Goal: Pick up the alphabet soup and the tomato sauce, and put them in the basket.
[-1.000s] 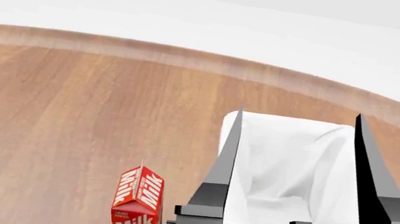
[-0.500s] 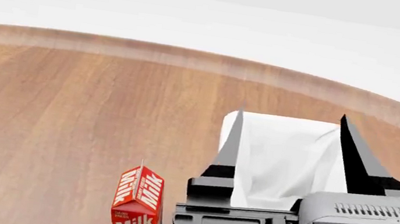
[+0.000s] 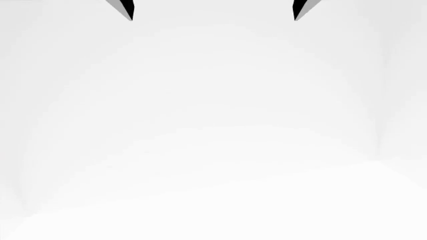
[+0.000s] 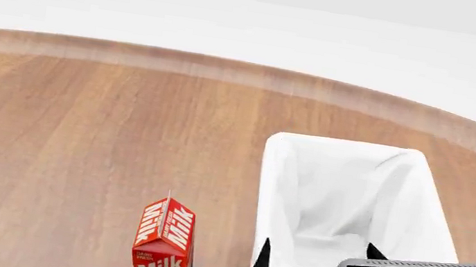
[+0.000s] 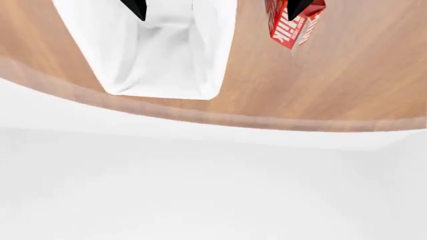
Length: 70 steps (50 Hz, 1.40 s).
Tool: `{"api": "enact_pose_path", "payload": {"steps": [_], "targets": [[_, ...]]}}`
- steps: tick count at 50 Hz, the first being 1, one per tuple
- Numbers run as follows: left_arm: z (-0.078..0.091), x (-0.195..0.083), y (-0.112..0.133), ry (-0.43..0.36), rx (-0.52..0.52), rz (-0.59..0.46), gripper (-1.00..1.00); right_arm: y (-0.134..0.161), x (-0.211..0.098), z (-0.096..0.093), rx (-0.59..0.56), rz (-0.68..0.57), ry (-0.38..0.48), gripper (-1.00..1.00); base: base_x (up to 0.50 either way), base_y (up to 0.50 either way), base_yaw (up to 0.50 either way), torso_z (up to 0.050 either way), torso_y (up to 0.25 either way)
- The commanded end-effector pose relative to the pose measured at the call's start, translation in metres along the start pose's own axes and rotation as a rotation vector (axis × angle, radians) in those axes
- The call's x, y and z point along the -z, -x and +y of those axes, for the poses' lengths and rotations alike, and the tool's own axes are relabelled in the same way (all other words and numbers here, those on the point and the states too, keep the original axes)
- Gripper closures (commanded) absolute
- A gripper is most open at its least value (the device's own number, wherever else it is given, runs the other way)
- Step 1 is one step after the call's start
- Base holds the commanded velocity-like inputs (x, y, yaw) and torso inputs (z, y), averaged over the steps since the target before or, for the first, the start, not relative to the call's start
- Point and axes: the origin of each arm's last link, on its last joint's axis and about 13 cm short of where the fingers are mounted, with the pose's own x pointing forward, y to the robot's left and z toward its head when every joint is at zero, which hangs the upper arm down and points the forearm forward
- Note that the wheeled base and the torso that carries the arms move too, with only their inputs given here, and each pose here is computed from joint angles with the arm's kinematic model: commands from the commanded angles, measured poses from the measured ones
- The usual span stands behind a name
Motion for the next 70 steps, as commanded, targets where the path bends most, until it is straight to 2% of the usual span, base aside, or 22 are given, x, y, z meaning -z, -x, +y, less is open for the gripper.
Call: {"api": "enact_pose_path", "payload": {"steps": [1, 7, 10, 12, 18, 22, 26, 27, 28, 30, 31, 36, 46, 70], "targets": [[-0.002, 0.000, 0.000, -0.002, 0.004, 0.000, -1.00, 0.021, 0.020, -0.005, 0.029, 0.212, -0.010, -1.00, 0.00, 0.00, 0.00, 0.000, 0.000], [-0.002, -0.001, 0.001, -0.003, 0.005, 0.001, -1.00, 0.028, 0.037, -0.008, 0.056, 0.293, -0.015, -1.00, 0.00, 0.00, 0.00, 0.000, 0.000], [-0.002, -0.002, 0.001, -0.004, 0.007, -0.001, -1.00, 0.033, 0.029, -0.007, 0.056, 0.323, -0.027, -1.00, 0.00, 0.00, 0.00, 0.000, 0.000], [-0.003, -0.003, 0.001, -0.006, 0.008, -0.001, -1.00, 0.035, 0.036, -0.005, 0.055, 0.335, -0.029, -1.00, 0.00, 0.00, 0.00, 0.000, 0.000], [-0.002, -0.003, 0.001, -0.007, 0.008, -0.001, -1.00, 0.048, 0.029, 0.002, 0.046, 0.374, -0.039, -1.00, 0.00, 0.00, 0.00, 0.000, 0.000], [-0.002, -0.005, 0.000, -0.011, 0.008, -0.002, -1.00, 0.061, 0.040, 0.009, 0.022, 0.427, -0.034, -1.00, 0.00, 0.00, 0.00, 0.000, 0.000], [-0.002, -0.006, 0.001, -0.012, 0.006, -0.005, -1.00, 0.068, 0.034, 0.011, 0.015, 0.455, -0.035, -1.00, 0.00, 0.00, 0.00, 0.000, 0.000], [-0.001, -0.006, 0.001, -0.011, 0.005, -0.006, -1.00, 0.069, 0.036, 0.011, 0.017, 0.467, -0.035, -1.00, 0.00, 0.00, 0.00, 0.000, 0.000], [-0.002, -0.006, 0.000, -0.012, 0.005, -0.006, -1.00, 0.074, 0.051, 0.012, 0.028, 0.521, -0.021, -1.00, 0.00, 0.00, 0.00, 0.000, 0.000], [-0.002, -0.006, 0.000, -0.013, 0.006, -0.007, -1.00, 0.077, 0.052, 0.011, 0.032, 0.550, -0.012, -1.00, 0.00, 0.00, 0.00, 0.000, 0.000], [-0.002, -0.006, 0.000, -0.013, 0.006, -0.005, -1.00, 0.081, 0.054, 0.010, -0.009, 0.587, 0.049, -1.00, 0.00, 0.00, 0.00, 0.000, 0.000], [-0.001, -0.006, 0.001, -0.015, 0.002, -0.006, -1.00, 0.089, 0.064, 0.009, 0.002, 0.645, 0.006, -1.00, 0.00, 0.00, 0.00, 0.000, 0.000], [-0.001, -0.007, 0.002, -0.013, 0.002, -0.008, -1.00, 0.095, 0.084, 0.003, 0.029, 0.729, -0.010, -1.00, 0.00, 0.00, 0.00, 0.000, 0.000], [-0.001, -0.007, 0.002, -0.013, 0.001, -0.012, -1.00, 0.094, 0.092, 0.002, 0.032, 0.725, -0.022, -1.00, 0.00, 0.00, 0.00, 0.000, 0.000]]}}
